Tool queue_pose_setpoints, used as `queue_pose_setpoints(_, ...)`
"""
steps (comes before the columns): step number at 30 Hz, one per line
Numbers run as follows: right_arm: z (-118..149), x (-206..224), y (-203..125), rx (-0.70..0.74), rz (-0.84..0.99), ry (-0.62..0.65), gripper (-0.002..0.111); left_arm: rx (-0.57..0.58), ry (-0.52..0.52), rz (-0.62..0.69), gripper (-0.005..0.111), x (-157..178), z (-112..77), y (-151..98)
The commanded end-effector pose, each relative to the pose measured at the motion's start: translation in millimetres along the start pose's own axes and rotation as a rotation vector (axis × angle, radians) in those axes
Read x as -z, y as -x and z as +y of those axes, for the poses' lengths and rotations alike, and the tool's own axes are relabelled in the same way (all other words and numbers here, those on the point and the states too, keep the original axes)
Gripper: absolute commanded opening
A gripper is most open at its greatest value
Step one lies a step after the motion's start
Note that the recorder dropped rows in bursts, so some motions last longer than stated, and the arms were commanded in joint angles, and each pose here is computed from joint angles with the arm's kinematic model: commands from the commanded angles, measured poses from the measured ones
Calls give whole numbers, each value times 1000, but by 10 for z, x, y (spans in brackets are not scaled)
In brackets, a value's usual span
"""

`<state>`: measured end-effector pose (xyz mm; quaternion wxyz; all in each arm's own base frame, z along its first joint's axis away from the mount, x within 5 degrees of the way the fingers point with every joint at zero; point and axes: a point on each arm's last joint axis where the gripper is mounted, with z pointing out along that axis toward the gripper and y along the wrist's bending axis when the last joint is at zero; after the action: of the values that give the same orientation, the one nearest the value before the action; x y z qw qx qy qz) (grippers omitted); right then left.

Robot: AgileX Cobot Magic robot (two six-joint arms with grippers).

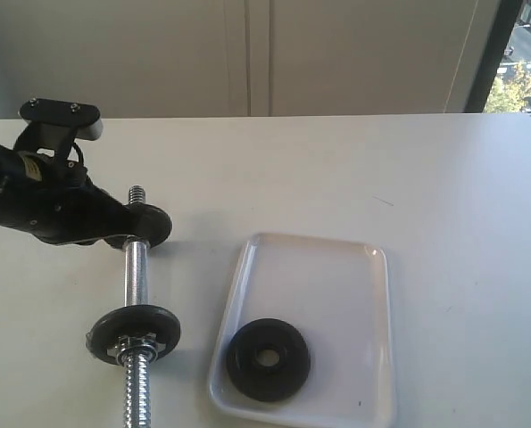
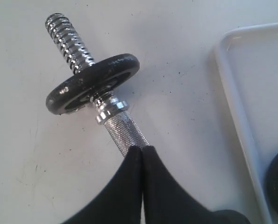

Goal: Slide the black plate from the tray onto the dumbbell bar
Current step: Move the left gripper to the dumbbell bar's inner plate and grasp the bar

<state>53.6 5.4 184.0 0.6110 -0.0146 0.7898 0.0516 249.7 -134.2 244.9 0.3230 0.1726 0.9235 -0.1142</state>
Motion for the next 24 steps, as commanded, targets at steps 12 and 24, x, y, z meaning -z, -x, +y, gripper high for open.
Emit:
queue_pose_setpoints(12,-1,-1,-9,19,-4,2,0,100,2,54,48,-78,-14,-26)
queue_pose_setpoints(24,-1,-1,-9,19,-4,2,0,275,28,111,83,-622,19,-140)
